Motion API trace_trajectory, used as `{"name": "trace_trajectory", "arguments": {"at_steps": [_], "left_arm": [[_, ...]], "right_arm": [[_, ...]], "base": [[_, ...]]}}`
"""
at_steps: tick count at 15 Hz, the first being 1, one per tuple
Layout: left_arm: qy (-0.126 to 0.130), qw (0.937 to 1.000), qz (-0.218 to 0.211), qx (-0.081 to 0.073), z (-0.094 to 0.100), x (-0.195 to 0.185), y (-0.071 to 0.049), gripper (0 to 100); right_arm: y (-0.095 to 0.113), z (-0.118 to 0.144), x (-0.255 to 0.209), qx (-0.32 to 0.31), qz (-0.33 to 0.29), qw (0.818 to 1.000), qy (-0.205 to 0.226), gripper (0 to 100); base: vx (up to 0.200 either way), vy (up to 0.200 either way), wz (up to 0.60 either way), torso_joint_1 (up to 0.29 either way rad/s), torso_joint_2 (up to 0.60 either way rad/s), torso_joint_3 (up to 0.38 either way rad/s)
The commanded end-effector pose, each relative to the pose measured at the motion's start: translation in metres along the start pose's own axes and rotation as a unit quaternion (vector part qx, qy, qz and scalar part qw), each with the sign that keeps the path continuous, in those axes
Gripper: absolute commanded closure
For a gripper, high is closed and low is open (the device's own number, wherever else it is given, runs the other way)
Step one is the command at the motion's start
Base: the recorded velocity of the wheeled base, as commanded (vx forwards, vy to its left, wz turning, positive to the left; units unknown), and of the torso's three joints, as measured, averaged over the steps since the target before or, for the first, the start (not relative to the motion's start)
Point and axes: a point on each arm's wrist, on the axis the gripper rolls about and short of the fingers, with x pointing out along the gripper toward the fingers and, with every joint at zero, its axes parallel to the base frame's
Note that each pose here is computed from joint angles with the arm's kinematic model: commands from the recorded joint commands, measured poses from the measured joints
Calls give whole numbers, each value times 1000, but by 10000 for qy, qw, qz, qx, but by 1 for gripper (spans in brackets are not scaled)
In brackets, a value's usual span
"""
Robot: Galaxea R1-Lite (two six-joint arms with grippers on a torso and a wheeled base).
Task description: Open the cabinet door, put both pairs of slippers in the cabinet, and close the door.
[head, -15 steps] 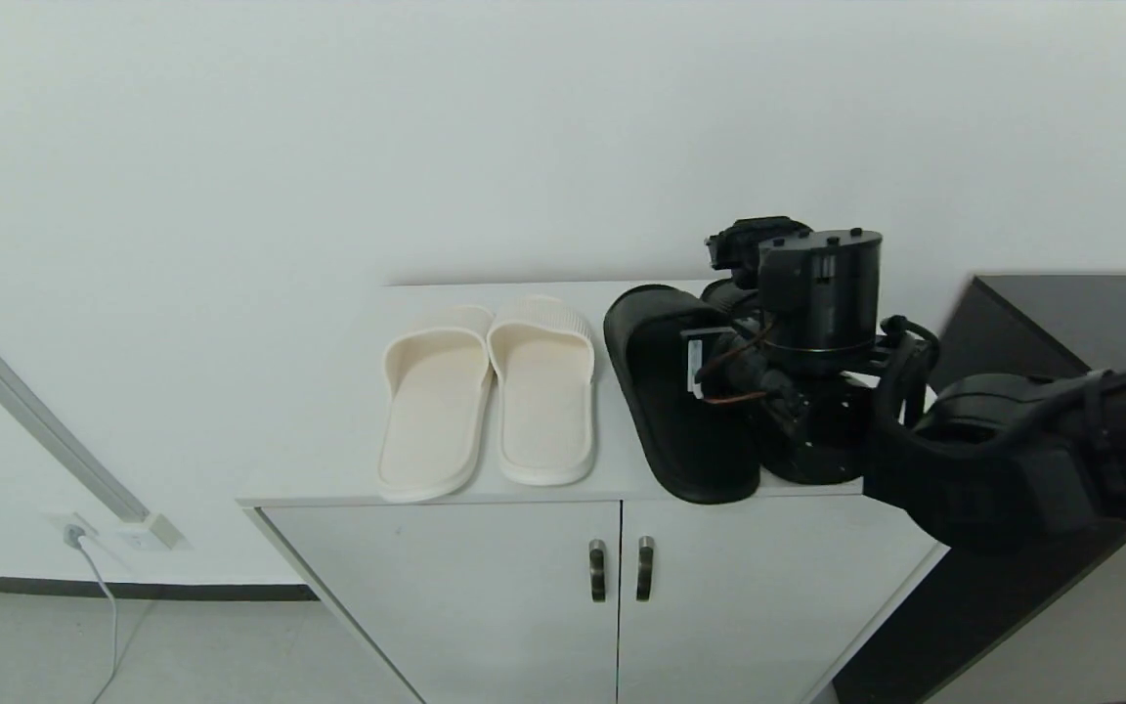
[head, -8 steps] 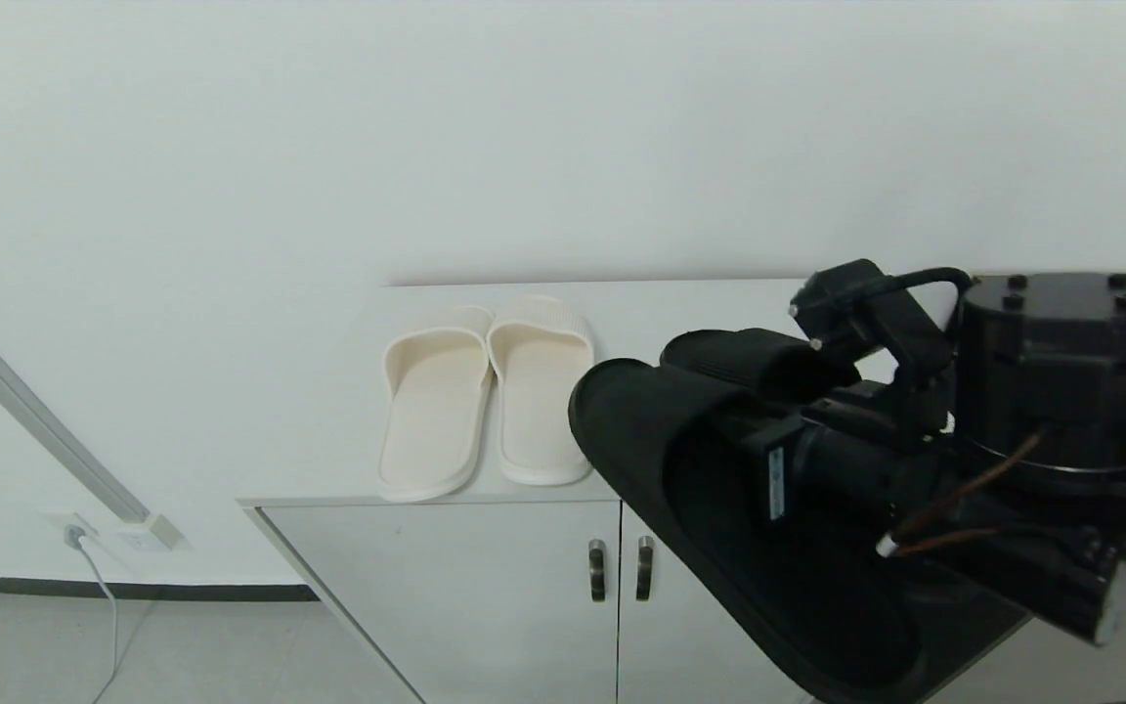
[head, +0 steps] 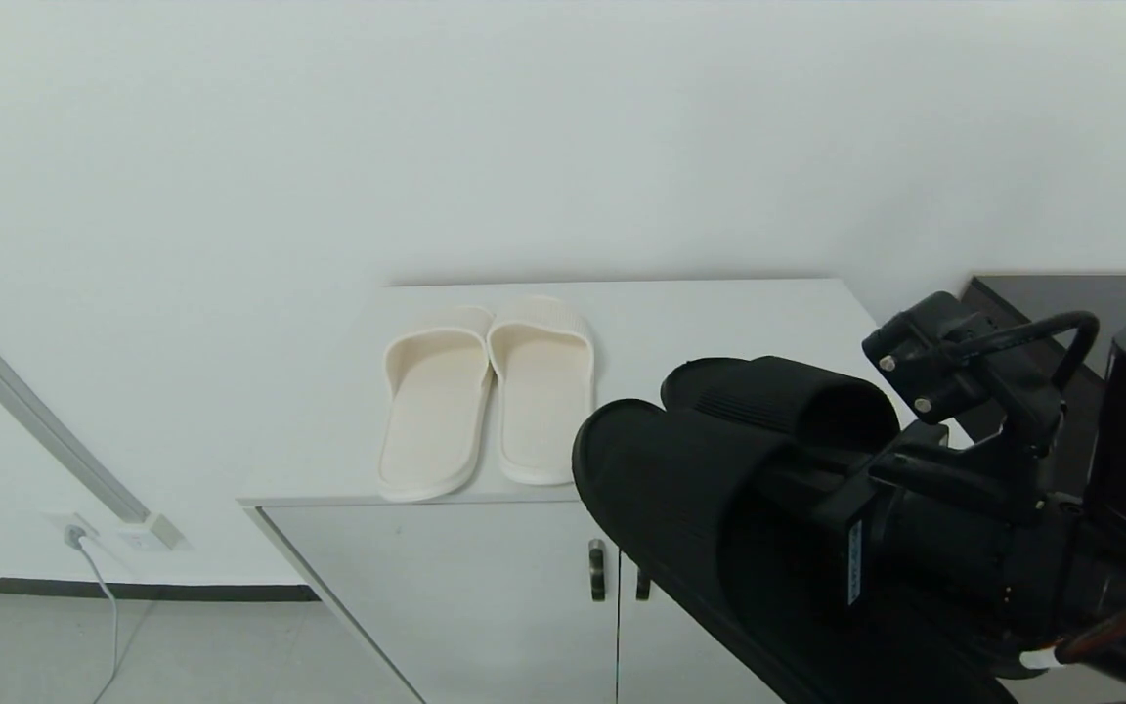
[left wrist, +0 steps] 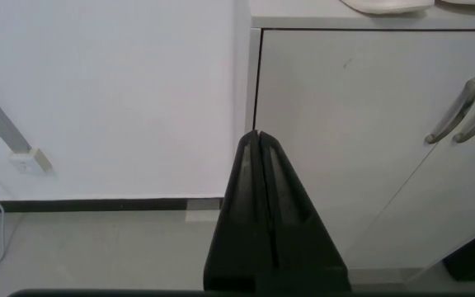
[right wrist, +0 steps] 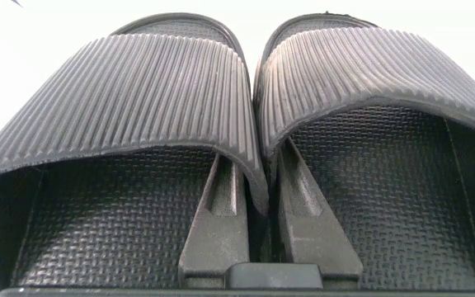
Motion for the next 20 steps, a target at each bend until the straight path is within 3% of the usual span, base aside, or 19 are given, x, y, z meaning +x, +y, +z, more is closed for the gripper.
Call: {"name": "trace_trajectory", "arguments": {"at_steps": [1, 11, 20], "left_arm": [[8, 10000, -3, -4, 0, 0, 0, 100], [8, 10000, -3, -4, 0, 0, 0, 100], [8, 10000, -3, -4, 0, 0, 0, 100]], "right_arm": [[0, 1, -2, 5, 15, 10000, -34, 100], [0, -3, -4, -13, 21, 10000, 3, 100], [-1, -9, -4, -35, 33, 9999, 101, 100]], "base": [[0, 0, 0, 0, 0, 0], [-200, 0, 0, -1, 4, 4], [0, 0, 0, 0, 0, 0]]}}
